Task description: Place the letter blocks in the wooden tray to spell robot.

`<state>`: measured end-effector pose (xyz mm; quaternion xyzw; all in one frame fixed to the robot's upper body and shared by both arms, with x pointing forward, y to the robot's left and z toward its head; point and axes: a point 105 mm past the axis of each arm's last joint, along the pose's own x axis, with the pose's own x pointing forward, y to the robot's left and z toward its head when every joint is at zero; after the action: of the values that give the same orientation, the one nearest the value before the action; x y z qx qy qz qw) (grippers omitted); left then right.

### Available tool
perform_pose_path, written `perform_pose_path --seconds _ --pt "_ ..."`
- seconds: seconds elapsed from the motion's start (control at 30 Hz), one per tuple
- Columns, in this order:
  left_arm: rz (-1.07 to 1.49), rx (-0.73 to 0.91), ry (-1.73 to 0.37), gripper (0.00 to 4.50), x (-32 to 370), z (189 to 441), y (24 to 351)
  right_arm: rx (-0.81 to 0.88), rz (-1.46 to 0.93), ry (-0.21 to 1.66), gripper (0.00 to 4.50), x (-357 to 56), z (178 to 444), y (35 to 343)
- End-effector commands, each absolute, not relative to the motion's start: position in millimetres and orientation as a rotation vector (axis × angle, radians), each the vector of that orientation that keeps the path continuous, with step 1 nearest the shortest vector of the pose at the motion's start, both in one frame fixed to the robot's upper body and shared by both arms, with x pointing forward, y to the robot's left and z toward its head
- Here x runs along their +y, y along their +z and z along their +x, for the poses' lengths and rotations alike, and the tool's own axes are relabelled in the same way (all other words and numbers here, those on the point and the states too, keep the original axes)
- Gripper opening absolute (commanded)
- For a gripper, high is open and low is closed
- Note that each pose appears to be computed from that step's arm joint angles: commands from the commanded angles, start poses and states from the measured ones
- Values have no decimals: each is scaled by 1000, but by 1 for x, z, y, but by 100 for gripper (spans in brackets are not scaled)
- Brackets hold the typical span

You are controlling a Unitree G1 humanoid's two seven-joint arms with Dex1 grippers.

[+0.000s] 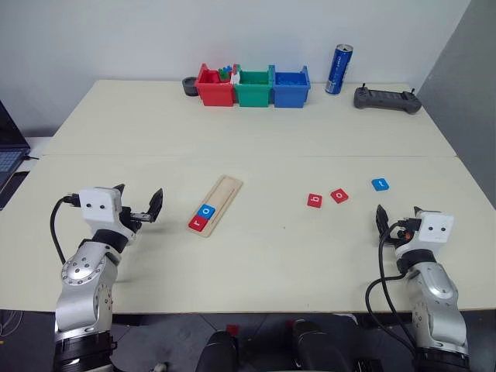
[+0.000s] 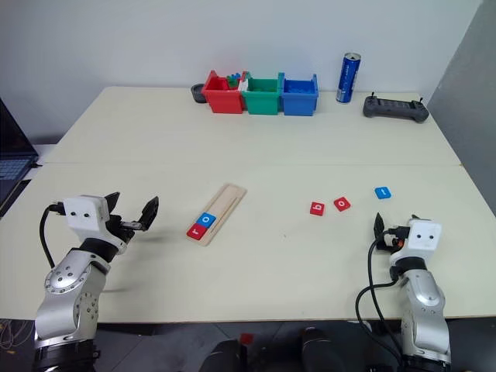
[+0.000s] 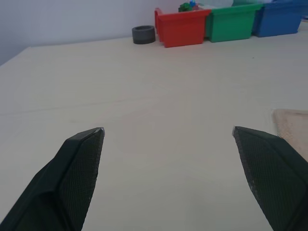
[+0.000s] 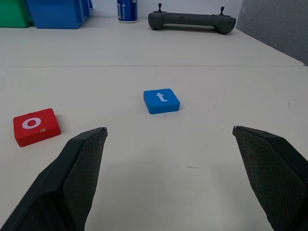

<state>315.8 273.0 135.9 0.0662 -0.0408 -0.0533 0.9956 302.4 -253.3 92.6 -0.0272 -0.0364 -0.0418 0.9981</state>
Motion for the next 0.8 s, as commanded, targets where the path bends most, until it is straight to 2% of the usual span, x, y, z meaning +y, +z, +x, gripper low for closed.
perform_pose_path --seconds 0.03,0.1,0.2,0.3,0.47,0.8 --pt "159 -117 -191 450 256 316 151 -131 -67 -19 444 -246 303 111" --pt "147 -111 -281 450 239 314 151 -132 -49 46 444 -236 304 114" --pt "131 -71 -410 450 213 308 146 -114 -22 358 444 -187 296 125" --pt "113 -16 -500 450 198 302 140 -73 -24 667 444 -143 275 136" --pt "106 65 -553 450 187 297 130 9 -102 956 444 -116 247 143" --pt "140 188 -490 450 183 294 108 27 -171 1012 444 -120 244 148"
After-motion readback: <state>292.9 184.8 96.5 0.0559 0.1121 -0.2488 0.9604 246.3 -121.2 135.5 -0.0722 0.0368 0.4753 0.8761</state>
